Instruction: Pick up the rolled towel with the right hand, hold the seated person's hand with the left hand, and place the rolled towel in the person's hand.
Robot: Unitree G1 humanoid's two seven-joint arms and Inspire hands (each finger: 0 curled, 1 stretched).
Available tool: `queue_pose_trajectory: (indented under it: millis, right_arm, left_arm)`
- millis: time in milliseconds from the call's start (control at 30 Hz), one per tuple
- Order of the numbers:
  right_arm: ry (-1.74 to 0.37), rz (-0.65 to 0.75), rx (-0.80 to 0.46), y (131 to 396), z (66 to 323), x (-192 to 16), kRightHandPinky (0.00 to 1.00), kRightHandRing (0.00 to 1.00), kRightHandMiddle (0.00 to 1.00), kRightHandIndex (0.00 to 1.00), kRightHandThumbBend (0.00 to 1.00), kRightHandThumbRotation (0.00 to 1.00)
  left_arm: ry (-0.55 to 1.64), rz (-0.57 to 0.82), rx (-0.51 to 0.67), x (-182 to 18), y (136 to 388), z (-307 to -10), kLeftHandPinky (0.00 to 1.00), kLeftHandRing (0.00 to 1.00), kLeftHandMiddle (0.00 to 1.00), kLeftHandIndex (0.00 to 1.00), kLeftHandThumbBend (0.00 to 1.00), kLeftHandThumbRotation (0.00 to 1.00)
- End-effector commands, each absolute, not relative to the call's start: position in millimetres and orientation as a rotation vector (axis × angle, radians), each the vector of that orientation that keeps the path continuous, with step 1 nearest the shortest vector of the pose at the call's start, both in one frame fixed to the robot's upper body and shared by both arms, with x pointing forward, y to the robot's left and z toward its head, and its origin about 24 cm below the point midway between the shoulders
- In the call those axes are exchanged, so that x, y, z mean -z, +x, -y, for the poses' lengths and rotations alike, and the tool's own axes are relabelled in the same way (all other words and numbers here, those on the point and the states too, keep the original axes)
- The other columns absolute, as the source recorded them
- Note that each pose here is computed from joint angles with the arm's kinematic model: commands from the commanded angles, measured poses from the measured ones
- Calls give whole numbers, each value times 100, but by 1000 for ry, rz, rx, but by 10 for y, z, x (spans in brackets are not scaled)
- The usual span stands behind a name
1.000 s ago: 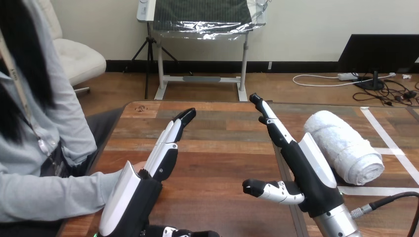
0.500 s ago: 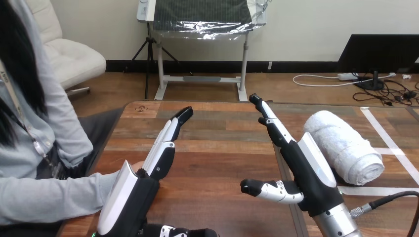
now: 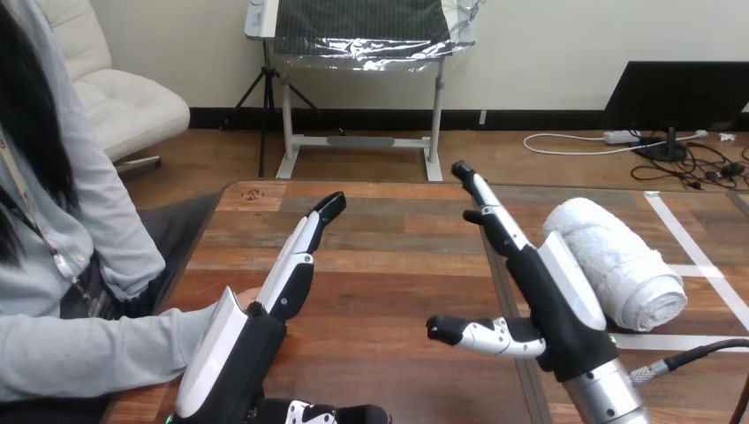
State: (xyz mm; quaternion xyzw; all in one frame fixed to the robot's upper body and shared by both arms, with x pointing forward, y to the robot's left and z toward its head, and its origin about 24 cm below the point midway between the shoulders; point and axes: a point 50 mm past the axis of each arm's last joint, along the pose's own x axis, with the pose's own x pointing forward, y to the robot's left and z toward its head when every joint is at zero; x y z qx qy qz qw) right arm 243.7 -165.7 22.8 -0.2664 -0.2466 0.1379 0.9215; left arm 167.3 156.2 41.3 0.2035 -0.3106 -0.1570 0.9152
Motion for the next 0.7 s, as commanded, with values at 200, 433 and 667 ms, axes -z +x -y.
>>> queue_pose_trajectory:
  millis: [200, 433, 667]
  right_arm:
    - [-523, 654, -149, 2746, 1756, -684, 87, 100, 100, 100, 100, 70]
    - [-535, 675, -95, 2865, 1839, -848, 87, 100, 100, 100, 100, 64]
    - [-565, 675, -31, 2981, 1925, -1011, 89, 100, 100, 100, 100, 58]
  left_arm:
    - [419, 699, 317, -511, 1781, -1527, 100, 100, 100, 100, 100, 80]
    - [410, 694, 321, -507, 1787, -1518, 100, 100, 100, 100, 100, 81]
    - [410, 696, 318, -508, 1791, -1512, 100, 100, 100, 100, 100, 81]
